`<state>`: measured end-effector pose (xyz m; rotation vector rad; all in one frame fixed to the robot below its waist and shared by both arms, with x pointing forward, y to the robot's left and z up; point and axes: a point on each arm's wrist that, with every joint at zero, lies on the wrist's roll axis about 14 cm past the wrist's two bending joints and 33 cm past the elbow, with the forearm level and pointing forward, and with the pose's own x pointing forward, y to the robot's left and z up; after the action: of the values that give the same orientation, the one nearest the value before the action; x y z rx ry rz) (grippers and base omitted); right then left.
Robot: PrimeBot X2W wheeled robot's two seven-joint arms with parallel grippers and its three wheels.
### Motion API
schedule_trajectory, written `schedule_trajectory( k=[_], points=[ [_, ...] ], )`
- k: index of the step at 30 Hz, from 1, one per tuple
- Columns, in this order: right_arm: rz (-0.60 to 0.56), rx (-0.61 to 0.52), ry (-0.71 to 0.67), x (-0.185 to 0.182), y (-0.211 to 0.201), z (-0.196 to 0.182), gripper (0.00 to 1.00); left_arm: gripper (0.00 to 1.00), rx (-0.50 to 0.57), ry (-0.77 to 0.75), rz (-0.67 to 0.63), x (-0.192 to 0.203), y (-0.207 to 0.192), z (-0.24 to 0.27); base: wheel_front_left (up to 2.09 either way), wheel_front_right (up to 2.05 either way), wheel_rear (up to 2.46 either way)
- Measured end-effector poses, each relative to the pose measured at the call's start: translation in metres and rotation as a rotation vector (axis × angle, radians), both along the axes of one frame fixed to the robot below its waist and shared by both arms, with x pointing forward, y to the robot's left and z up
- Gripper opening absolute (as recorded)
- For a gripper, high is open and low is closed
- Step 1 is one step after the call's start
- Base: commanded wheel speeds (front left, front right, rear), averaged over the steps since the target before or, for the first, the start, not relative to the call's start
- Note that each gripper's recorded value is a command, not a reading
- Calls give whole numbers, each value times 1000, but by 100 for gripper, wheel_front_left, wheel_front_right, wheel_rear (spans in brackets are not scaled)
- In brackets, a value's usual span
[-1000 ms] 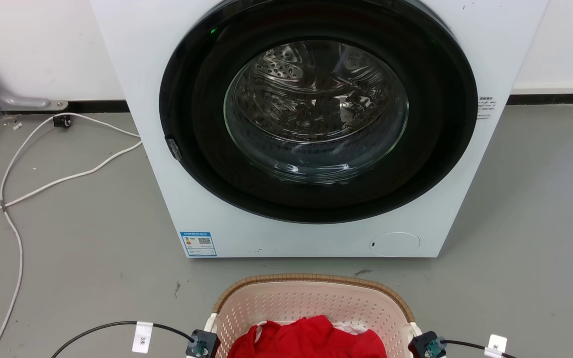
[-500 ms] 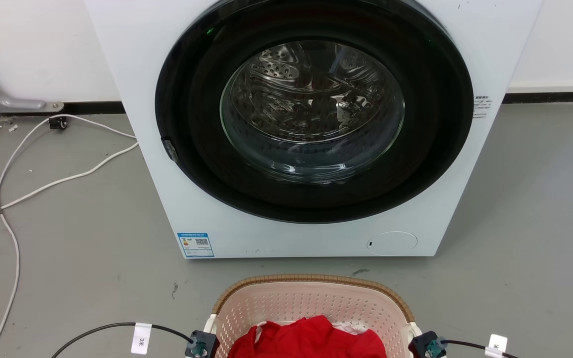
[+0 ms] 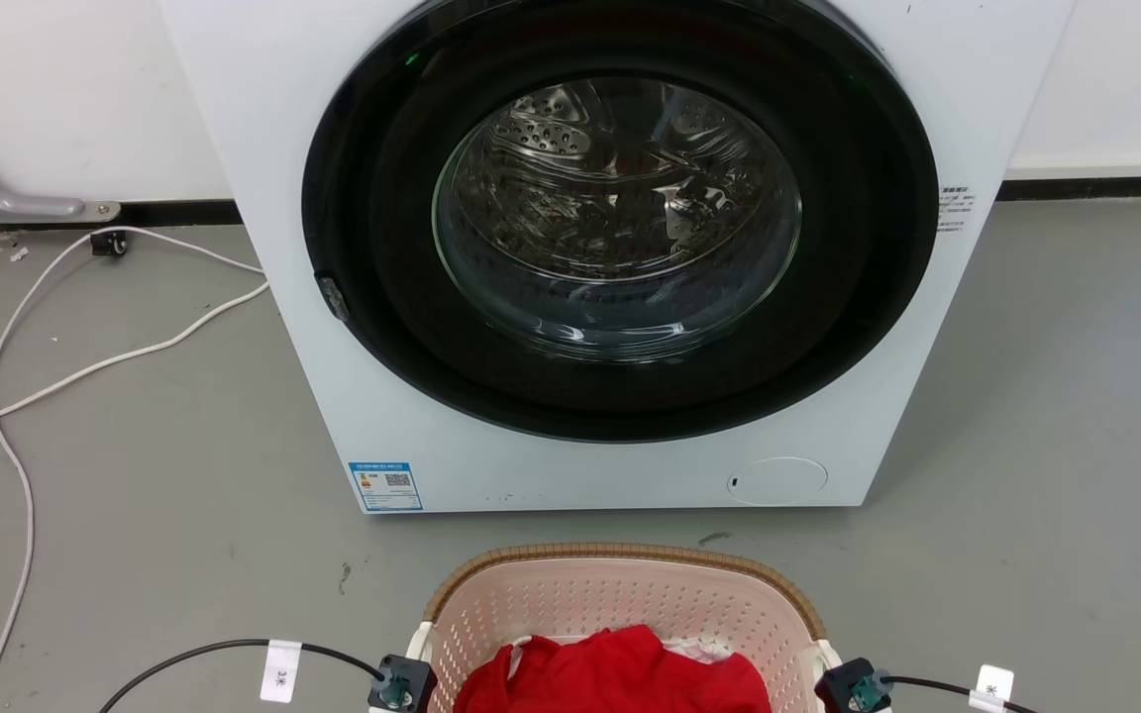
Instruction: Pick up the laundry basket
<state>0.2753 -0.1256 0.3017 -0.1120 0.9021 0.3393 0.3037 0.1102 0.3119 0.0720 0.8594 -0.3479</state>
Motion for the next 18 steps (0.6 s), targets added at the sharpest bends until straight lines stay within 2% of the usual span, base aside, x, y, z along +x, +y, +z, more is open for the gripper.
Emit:
schedule_trajectory(
  k=[18],
  points=[
    [4, 3, -1, 0, 1, 0, 0, 0, -1, 0, 3, 1, 2, 0, 0, 0, 0]
  ],
)
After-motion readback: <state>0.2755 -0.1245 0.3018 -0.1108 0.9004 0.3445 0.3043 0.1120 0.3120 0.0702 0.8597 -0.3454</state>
